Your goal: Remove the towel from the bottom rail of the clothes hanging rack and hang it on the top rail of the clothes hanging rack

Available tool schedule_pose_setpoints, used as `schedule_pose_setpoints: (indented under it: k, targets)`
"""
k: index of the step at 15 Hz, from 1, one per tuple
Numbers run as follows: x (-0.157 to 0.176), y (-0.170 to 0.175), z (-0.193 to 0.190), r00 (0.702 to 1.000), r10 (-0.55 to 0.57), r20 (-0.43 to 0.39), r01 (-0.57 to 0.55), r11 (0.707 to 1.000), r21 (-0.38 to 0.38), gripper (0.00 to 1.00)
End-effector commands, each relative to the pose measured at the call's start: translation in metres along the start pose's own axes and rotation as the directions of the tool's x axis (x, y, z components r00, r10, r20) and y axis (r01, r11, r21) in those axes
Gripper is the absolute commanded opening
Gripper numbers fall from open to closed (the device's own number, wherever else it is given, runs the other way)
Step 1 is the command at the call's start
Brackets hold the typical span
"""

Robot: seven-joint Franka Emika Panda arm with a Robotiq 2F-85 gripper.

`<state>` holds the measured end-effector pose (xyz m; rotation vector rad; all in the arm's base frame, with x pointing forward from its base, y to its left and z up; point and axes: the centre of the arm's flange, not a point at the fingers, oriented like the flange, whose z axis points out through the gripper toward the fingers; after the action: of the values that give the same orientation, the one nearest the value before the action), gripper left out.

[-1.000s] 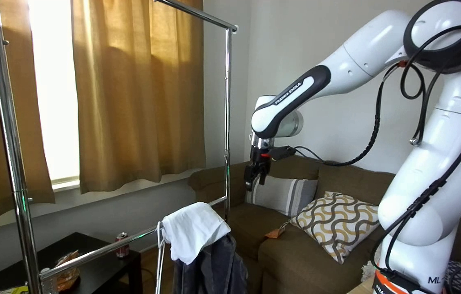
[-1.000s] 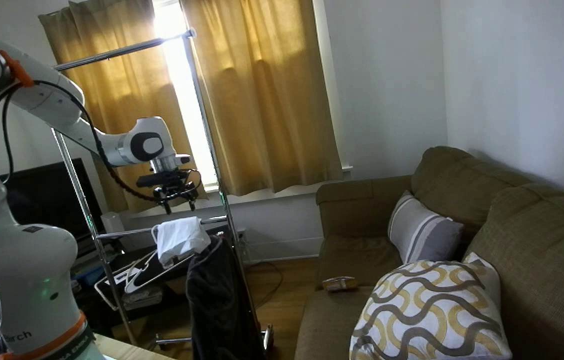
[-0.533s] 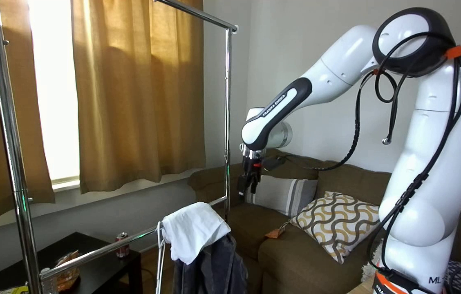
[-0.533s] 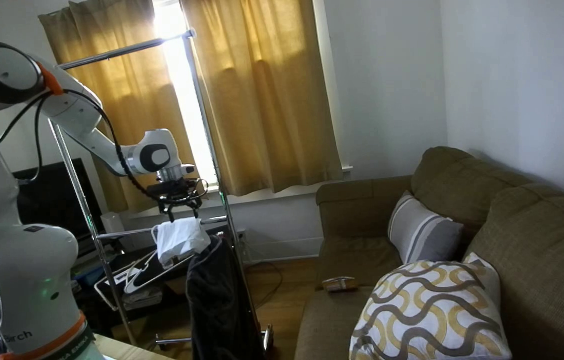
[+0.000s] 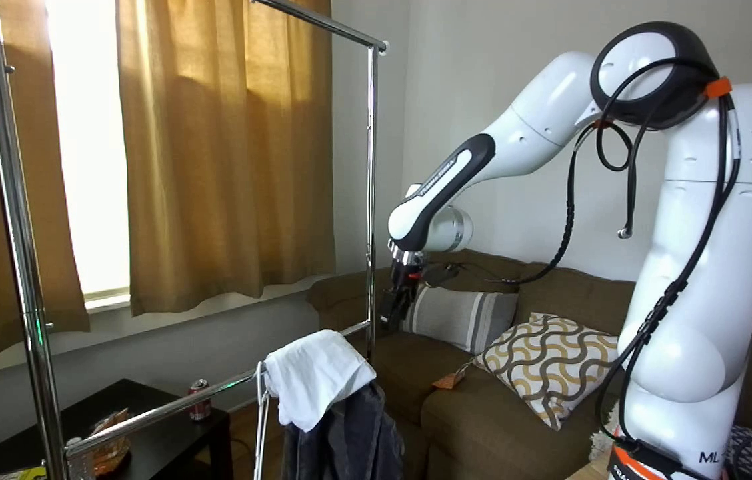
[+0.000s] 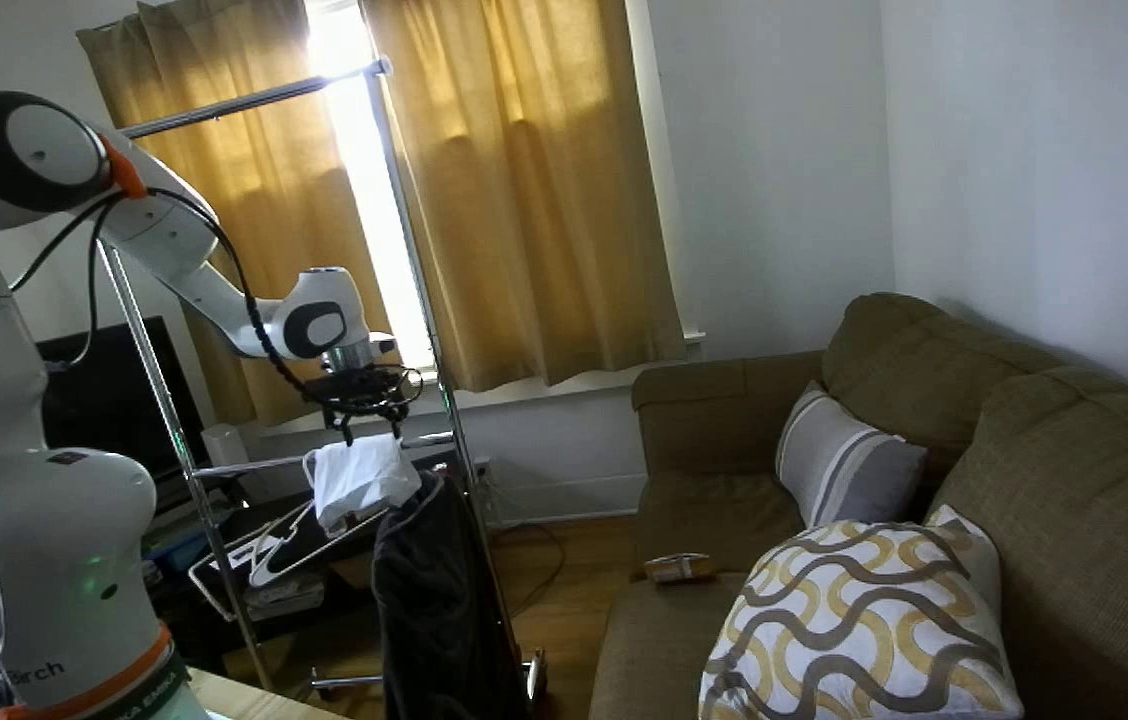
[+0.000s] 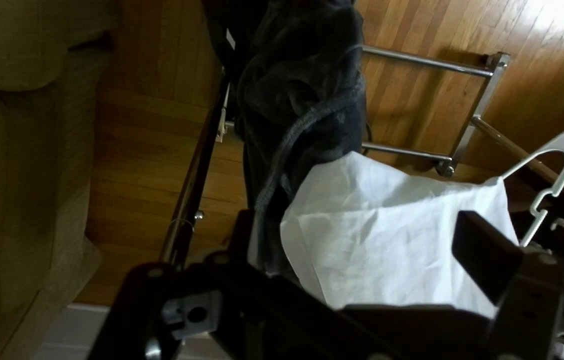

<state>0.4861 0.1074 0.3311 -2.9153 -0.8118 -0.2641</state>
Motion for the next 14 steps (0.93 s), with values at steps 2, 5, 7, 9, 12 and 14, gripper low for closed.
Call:
schedule_pose_setpoints:
  k: [2, 5, 7, 9, 12, 14]
  targets:
    - [0.011, 0.011, 0.050, 0.997, -0.045, -0.067, 0.052, 0.993, 0.110, 1.00]
    - [0.022, 0.007, 0.077, 0.994, -0.069, -0.088, 0.082, 0.986, 0.144, 1.00]
    - [0.031, 0.003, 0.090, 0.991, -0.091, -0.103, 0.106, 0.982, 0.157, 1.00]
    - [0.038, 0.002, 0.101, 0.987, -0.109, -0.119, 0.128, 0.978, 0.164, 1.00]
    - [0.045, 0.002, 0.113, 0.984, -0.128, -0.127, 0.150, 0.972, 0.180, 0.73]
    - [0.048, 0.002, 0.120, 0.982, -0.138, -0.131, 0.162, 0.968, 0.191, 0.62]
